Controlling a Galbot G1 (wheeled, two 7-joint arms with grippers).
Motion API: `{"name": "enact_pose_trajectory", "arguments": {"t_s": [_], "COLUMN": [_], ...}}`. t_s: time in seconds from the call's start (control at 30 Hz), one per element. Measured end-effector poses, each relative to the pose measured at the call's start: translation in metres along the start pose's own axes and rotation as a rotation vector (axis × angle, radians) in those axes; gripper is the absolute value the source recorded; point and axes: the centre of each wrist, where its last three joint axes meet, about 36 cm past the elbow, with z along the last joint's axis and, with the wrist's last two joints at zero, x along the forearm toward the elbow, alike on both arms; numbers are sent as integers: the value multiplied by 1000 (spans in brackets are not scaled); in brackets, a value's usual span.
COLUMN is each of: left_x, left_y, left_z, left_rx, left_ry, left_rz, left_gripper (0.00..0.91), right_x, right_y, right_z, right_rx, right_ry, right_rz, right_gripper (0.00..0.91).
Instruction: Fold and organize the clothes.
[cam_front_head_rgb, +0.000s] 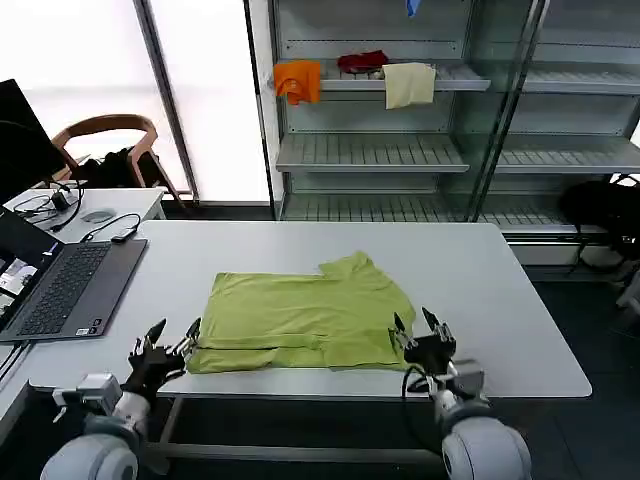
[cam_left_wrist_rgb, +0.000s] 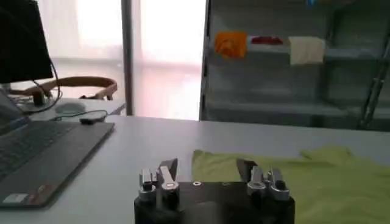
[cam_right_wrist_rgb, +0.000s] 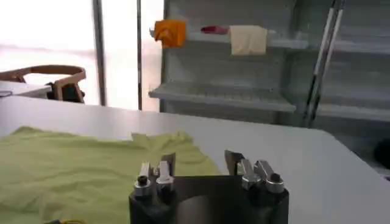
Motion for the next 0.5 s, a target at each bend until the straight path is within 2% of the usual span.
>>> {"name": "enact_pose_trajectory", "arguments": {"t_s": [0.27,0.5], "left_x": [-83,-145], "left_y": [12,18], "left_z": [-18,-23], "left_rx": [-14,-41], "left_ry": [-4,50], "left_rz": [88,115], "left_gripper": [907,907], "right_x": [-97,-154], "right_y": [-2,1], "right_z": [-7,-9], "right_rx": [-12,-18], "right_ry": [48,108], "right_rz": [-23,-28], "right_gripper": [907,907]}}
